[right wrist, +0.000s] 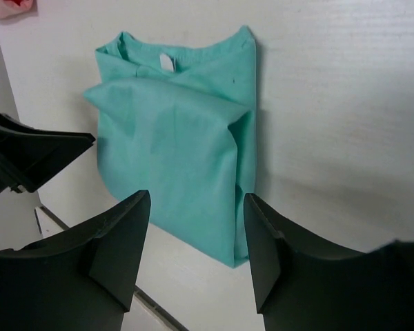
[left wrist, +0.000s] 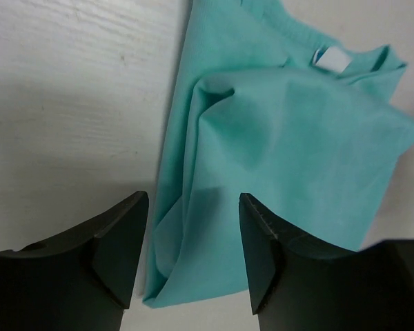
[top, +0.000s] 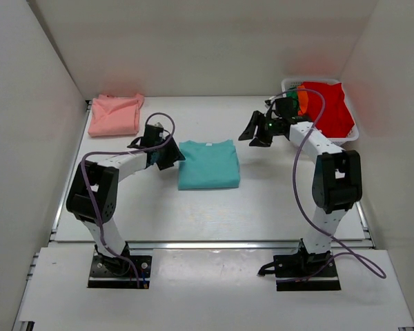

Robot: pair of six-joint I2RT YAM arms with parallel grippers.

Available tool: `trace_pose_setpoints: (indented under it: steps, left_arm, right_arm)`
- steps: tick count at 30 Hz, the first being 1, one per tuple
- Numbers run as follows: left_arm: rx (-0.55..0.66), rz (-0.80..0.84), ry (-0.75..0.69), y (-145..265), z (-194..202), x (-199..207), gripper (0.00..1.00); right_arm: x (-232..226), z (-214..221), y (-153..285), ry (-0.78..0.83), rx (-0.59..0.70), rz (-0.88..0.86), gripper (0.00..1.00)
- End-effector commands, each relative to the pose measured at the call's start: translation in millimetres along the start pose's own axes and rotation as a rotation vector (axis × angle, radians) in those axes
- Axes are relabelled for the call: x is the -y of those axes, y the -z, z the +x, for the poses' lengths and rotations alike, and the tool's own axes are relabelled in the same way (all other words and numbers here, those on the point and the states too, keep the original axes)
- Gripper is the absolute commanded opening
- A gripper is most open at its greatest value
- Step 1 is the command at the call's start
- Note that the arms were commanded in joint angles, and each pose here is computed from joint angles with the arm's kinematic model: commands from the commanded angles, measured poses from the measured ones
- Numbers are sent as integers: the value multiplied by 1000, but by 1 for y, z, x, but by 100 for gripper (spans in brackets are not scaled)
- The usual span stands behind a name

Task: Fold and stack the t-shirts
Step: Fold the long partially folded tshirt into a neat square, then put the neatly folded tshirt into the corner of the board with the left arm

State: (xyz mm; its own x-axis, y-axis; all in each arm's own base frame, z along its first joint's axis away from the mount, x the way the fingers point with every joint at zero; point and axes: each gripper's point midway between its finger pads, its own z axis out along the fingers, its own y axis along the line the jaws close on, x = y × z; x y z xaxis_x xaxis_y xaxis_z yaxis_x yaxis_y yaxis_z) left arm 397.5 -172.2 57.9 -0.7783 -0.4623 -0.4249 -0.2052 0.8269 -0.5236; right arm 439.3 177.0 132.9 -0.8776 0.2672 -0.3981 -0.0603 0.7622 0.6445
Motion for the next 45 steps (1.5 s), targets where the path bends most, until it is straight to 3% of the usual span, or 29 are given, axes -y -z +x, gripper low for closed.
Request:
trace_pose_setpoints:
  steps: [1,7,11,16,21,25,29,31,32,34,38,43,45]
  left_arm:
    - [-11,-59,-106,0,2,-6,67]
    - [-95,-246,-337,-14,18,-15,72]
    - [-166,-318,-416,-17,31,-21,74]
    - [-228,-416,-543,-19,42,-33,65]
    - [-296,-501,-669,-17,63,-44,64]
    - [-331,-469,-667,-20,74,-41,40]
    - [-420,-468,-615,-21,88,-55,40]
    - [-442,-456,-587,-19,94,-61,25]
    - [-440,-443,-575,-19,95,-60,5]
    - [-446,-407,-531,-18,95,-60,0]
    - [-377,-366,-471,-12,63,-45,0]
    - [-160,-348,-446,11,-38,-11,0]
    - [-126,-356,-451,14,-63,-7,0]
  right_arm:
    - [-6,-3,22,51,60,-10,54]
    - [-1,1,37,37,72,4,54]
    - [1,-2,46,22,89,6,54]
    - [0,-2,51,32,107,-1,54]
    - [2,-2,59,11,119,-4,54]
    - [2,-7,67,21,142,-6,53]
    - [4,-11,74,19,154,3,53]
    - [6,-13,75,18,164,12,54]
    - [4,-13,77,15,164,4,53]
    - [8,-12,77,13,165,9,53]
    - [3,-11,77,10,159,-9,53]
    - [-7,-18,84,29,168,-18,53]
    - [-9,-19,86,29,158,-13,53]
